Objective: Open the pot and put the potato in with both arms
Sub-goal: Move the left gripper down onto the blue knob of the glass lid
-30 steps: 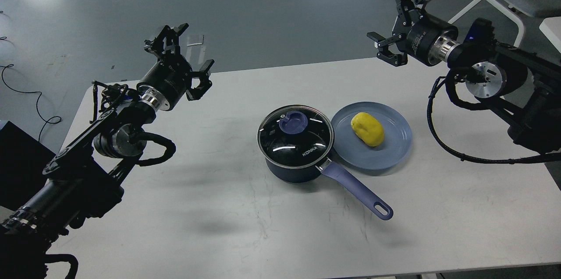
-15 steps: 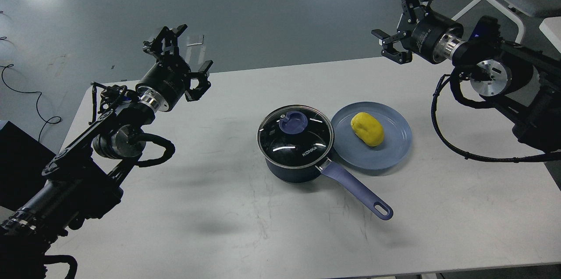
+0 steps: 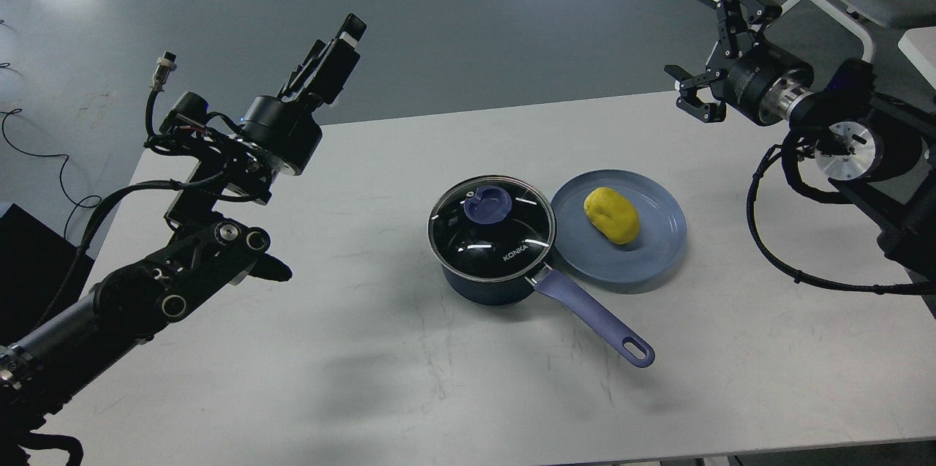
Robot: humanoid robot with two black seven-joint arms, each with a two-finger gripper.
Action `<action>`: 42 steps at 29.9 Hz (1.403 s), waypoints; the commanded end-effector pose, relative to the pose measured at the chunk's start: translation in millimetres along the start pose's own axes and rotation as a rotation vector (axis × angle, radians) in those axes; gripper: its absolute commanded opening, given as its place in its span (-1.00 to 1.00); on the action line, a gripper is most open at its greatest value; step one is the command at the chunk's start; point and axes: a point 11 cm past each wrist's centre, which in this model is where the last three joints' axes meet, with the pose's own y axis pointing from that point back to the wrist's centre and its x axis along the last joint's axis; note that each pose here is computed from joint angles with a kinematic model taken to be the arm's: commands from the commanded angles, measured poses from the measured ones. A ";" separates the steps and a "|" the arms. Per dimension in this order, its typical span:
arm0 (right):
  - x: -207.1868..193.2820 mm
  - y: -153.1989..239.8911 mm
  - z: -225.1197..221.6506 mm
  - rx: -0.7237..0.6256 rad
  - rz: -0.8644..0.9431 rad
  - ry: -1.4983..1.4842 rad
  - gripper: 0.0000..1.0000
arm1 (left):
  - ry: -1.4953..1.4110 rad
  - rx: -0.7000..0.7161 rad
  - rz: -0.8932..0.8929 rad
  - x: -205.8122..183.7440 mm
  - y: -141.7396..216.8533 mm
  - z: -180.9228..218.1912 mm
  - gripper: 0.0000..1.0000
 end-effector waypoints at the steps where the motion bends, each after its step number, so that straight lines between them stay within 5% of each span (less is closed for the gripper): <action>1: 11.8 4.0 7.7 -0.013 0.033 -0.005 1.00 | -0.262 -0.143 -0.130 -10.8 -6.8 20.9 0.99; 11: 21.3 3.5 15.5 -0.027 0.068 -0.010 1.00 | -0.677 -0.377 -0.336 -50.5 -1.9 37.7 0.98; 19: 21.1 3.5 17.5 -0.036 0.066 0.000 1.00 | -0.642 -0.465 -0.405 -104.5 4.7 57.6 0.98; 42: 20.0 -3.4 18.3 -0.056 0.071 0.035 1.00 | -0.567 -0.341 -0.512 -163.2 10.1 30.0 0.98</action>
